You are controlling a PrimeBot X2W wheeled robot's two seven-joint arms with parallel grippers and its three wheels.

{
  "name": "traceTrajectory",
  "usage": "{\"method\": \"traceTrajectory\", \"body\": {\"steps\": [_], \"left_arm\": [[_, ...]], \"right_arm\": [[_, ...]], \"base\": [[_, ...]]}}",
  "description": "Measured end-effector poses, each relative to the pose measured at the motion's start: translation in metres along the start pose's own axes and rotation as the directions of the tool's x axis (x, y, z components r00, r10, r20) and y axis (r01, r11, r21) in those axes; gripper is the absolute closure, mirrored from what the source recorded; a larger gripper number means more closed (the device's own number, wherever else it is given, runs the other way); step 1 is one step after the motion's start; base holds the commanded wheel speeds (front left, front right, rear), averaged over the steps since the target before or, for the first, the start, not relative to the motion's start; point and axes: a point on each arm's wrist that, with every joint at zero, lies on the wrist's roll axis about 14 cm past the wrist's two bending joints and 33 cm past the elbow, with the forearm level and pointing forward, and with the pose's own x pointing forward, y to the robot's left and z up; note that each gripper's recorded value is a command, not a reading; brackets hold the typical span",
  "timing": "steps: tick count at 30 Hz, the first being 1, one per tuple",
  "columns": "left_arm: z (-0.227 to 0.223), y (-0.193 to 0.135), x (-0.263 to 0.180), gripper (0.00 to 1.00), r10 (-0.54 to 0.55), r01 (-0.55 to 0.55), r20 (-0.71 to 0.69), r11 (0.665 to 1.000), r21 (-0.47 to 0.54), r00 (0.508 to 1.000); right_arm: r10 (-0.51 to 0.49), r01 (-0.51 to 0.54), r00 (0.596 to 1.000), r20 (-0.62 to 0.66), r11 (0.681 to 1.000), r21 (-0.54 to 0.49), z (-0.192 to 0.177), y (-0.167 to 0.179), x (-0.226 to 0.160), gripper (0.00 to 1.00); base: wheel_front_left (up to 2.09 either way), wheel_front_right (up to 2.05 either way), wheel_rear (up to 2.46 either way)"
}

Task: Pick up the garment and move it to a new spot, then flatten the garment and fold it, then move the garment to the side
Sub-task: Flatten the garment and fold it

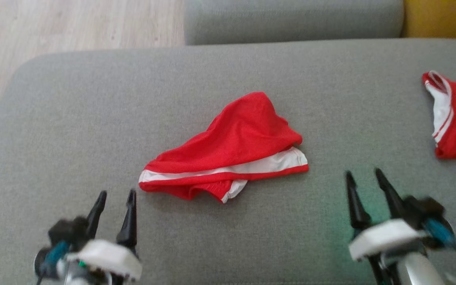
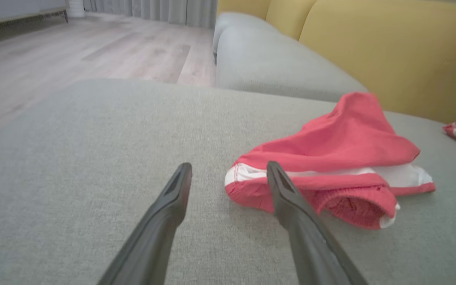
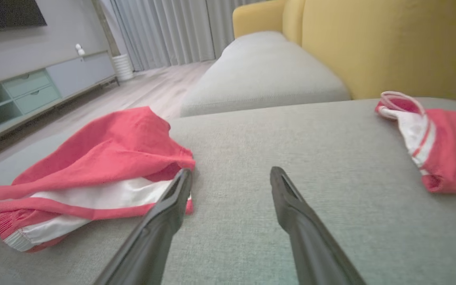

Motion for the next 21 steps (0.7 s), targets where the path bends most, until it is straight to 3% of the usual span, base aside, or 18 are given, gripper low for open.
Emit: {"method": "traceTrajectory", "body": {"steps": [5, 11, 15, 21], "left_arm": [[0.0, -0.005, 0.034, 0.0, -0.018, 0.019, -0.068, 1.0, 0.008, 0.998], [-0.018, -0.001, 0.059, 0.0, -0.013, 0.017, -0.186, 1.0, 0.021, 0.982], [-0.037, 0.003, 0.06, 0.0, -0.01, 0.015, -0.265, 1.0, 0.016, 0.964], [-0.052, 0.003, 0.063, 0.0, -0.025, 0.024, -0.337, 1.0, -0.009, 0.941]], "right_arm": [[0.09, -0.095, 0.983, -0.157, 0.995, -0.02, -0.01, 0.026, 0.036, 0.0], [0.153, -0.174, 0.913, -0.378, 0.984, -0.023, -0.044, 0.046, 0.062, 0.0], [0.16, -0.187, 0.881, -0.445, 0.982, -0.018, -0.063, 0.048, 0.069, 0.0], [0.178, -0.206, 0.876, -0.448, 0.978, -0.015, -0.066, 0.053, 0.082, 0.0]], "base": [[0.0, 0.0, 0.0], [0.0, 0.0, 0.0], [0.0, 0.0, 0.0], [0.0, 0.0, 0.0]]}}
